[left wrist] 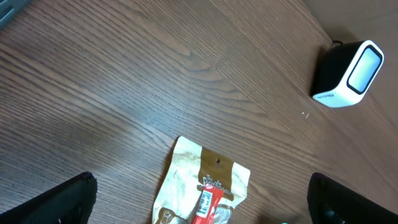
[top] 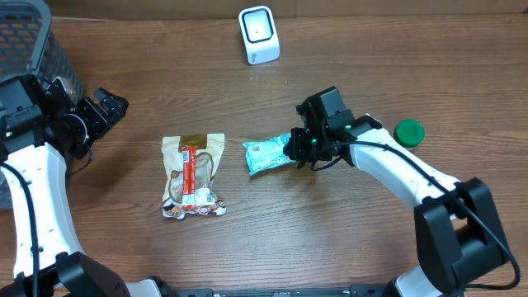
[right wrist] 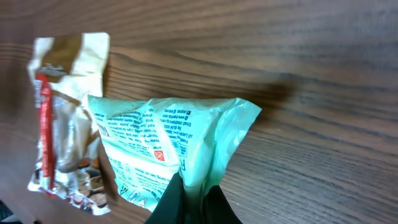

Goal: Scan the item barcode
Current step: 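Lower the right gripper and grasp the mint-green packet's edge, then lift the green packet and carry it to the scanner, then hold the green packet against the scanner window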

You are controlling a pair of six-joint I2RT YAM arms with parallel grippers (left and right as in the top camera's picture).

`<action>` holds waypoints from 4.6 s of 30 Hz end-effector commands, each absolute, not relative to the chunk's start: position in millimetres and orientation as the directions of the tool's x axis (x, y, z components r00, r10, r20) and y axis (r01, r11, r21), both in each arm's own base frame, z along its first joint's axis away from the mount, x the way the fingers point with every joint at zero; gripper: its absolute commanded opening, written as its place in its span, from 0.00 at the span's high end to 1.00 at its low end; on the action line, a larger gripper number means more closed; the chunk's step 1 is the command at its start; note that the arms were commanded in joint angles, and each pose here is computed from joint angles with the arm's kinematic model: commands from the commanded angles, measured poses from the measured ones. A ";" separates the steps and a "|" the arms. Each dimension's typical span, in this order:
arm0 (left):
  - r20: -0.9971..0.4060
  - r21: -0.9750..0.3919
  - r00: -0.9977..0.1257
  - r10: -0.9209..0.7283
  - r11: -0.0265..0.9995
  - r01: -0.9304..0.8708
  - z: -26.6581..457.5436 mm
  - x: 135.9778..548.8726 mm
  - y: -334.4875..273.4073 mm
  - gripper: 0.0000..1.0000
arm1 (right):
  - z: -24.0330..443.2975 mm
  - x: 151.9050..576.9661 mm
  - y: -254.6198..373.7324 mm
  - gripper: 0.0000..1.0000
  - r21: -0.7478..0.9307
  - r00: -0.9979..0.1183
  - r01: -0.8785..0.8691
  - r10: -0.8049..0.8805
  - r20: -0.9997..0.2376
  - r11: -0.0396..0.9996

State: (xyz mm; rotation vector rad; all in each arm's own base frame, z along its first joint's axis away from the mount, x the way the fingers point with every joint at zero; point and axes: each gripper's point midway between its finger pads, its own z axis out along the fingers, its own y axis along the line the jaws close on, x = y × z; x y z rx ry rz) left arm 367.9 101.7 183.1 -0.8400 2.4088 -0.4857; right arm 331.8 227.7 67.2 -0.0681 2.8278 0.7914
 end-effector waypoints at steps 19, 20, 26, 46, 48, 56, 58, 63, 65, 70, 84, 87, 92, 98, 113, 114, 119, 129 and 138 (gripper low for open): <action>-0.386 -0.494 -0.650 -0.655 0.742 -0.454 191.2 368.1 102.3 0.00 | 83.4 337.5 228.5 0.96 0.512 -0.968 -0.132 0.000 -0.250 0.849; -0.386 -0.494 -0.650 -0.655 0.742 -0.454 191.2 368.1 102.3 0.00 | 83.1 337.1 228.4 0.96 0.511 -0.969 -0.131 0.000 -0.248 0.849; -0.386 -0.494 -0.650 -0.654 0.742 -0.454 191.2 368.1 102.3 0.00 | 82.5 336.6 228.1 0.96 0.498 -0.962 -0.177 -0.042 -0.270 0.849; -0.386 -0.494 -0.650 -0.654 0.742 -0.454 191.2 368.1 102.3 0.00 | 114.8 370.7 241.6 0.96 0.406 -0.828 -0.447 -0.197 -0.525 0.797; -0.386 -0.494 -0.650 -0.655 0.742 -0.454 191.2 368.1 102.3 0.00 | 136.7 382.6 243.7 0.96 0.350 -0.769 -0.511 -0.235 -0.595 0.786; -0.386 -0.494 -0.650 -0.654 0.742 -0.454 191.2 368.1 102.3 0.00 | 285.4 446.6 231.5 0.97 0.002 -0.425 -0.558 -0.283 -0.860 0.830; -0.386 -0.494 -0.650 -0.655 0.742 -0.454 191.2 368.1 102.3 0.00 | 322.6 451.0 233.5 0.97 -0.066 -0.330 -0.580 -0.308 -0.893 0.812; -0.386 -0.494 -0.650 -0.655 0.742 -0.454 191.2 368.1 102.3 0.00 | 404.4 457.3 229.9 0.97 -0.186 -0.141 -0.548 -0.309 -0.941 0.815; -0.386 -0.494 -0.650 -0.655 0.742 -0.454 191.2 368.1 102.3 0.00 | 413.9 459.5 231.0 0.97 -0.216 -0.093 -0.544 -0.315 -0.945 0.811; -0.386 -0.494 -0.650 -0.654 0.742 -0.454 191.2 368.1 102.3 0.00 | 391.6 481.5 228.8 0.97 -0.350 -0.064 -0.509 -0.441 -0.895 0.786; -0.386 -0.494 -0.650 -0.654 0.742 -0.454 191.2 368.1 102.3 0.00 | 286.0 579.3 253.9 0.97 -0.708 -0.046 -0.244 -0.737 -0.674 0.662; -0.386 -0.494 -0.650 -0.655 0.742 -0.454 191.2 368.1 102.3 0.01 | 260.2 591.9 266.9 0.97 -0.786 -0.024 -0.203 -0.806 -0.592 0.584; -0.386 -0.494 -0.650 -0.654 0.742 -0.454 191.2 368.1 102.3 0.00 | 227.9 615.0 258.8 0.97 -0.842 -0.071 0.004 -0.840 -0.538 0.540; -0.386 -0.494 -0.650 -0.655 0.742 -0.454 191.2 368.1 102.3 0.01 | 208.0 621.0 250.7 0.96 -0.816 -0.099 0.100 -0.810 -0.578 0.570; -0.386 -0.494 -0.650 -0.655 0.742 -0.454 191.2 368.1 102.3 0.01 | 189.3 624.1 253.5 0.96 -0.794 -0.085 0.113 -0.790 -0.607 0.598; -0.386 -0.494 -0.650 -0.655 0.742 -0.454 191.2 368.1 102.3 0.01 | 185.8 624.7 254.1 0.96 -0.791 -0.086 0.100 -0.787 -0.611 0.604; -0.386 -0.494 -0.650 -0.655 0.742 -0.454 191.2 368.1 102.3 0.01 | 169.0 625.7 262.3 0.96 -0.795 -0.084 0.027 -0.791 -0.606 0.606; -0.386 -0.494 -0.650 -0.655 0.742 -0.454 191.2 368.1 102.3 0.00 | 123.7 623.2 263.7 0.96 -0.839 -0.152 -0.087 -0.840 -0.521 0.536; -0.386 -0.494 -0.650 -0.654 0.742 -0.454 191.2 368.1 102.3 0.01 | 119.1 611.0 294.8 0.96 -0.842 -0.099 -0.144 -0.854 -0.510 0.520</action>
